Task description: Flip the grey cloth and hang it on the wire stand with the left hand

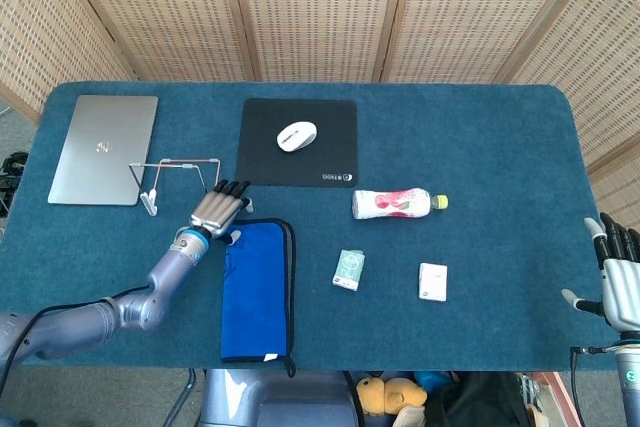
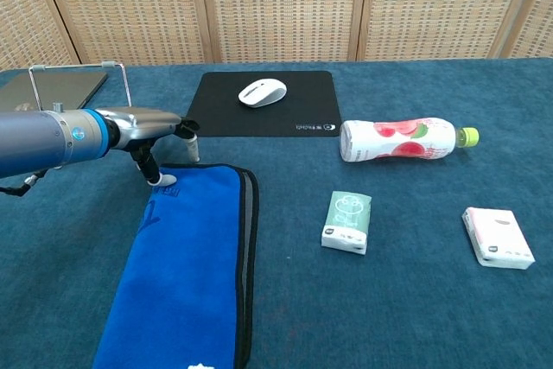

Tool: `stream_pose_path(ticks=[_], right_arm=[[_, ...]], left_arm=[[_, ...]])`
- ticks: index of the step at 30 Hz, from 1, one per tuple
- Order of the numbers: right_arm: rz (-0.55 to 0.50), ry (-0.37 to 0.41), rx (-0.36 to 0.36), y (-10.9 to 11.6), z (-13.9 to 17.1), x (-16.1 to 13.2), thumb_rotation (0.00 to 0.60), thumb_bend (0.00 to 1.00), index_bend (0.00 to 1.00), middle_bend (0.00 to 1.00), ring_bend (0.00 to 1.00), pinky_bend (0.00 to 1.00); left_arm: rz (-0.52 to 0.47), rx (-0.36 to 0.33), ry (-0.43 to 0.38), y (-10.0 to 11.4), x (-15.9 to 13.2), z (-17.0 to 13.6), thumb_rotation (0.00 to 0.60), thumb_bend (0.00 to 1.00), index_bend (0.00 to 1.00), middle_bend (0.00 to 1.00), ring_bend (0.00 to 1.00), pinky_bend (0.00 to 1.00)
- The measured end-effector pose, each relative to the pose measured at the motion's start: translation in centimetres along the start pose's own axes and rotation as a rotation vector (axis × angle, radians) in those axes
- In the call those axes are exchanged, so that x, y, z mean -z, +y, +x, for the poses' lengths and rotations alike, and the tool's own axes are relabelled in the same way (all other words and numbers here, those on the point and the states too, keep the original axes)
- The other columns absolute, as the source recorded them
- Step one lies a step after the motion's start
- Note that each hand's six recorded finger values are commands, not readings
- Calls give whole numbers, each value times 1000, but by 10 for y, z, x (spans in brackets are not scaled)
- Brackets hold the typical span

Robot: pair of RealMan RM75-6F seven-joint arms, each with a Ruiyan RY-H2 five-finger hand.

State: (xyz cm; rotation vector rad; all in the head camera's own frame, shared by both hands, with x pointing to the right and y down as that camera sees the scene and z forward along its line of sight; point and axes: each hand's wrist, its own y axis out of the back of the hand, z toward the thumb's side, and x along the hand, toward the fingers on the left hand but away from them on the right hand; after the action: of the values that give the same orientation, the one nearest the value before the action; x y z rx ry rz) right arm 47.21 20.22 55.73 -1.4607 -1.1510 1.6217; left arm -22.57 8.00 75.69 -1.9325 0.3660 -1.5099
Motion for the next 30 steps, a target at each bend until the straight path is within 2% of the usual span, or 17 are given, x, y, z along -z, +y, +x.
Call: stream_pose_path(ticks=[7, 21, 30], right_arm=[[-2, 3, 0, 0, 0, -1, 600, 0, 0, 0, 0, 0], [-5, 4, -3, 0, 0, -1, 600, 0, 0, 0, 0, 0], [-10, 5, -3, 0, 0, -2, 600, 0, 0, 0, 0, 0]], left_arm=[[-13, -4, 1, -4, 6, -2, 600, 377, 407, 0, 0, 0], [4, 6, -5, -12, 2, -2, 600, 377, 465, 0, 0, 0], [-1, 0, -6, -11, -2, -1, 600, 398, 661, 0, 0, 0]])
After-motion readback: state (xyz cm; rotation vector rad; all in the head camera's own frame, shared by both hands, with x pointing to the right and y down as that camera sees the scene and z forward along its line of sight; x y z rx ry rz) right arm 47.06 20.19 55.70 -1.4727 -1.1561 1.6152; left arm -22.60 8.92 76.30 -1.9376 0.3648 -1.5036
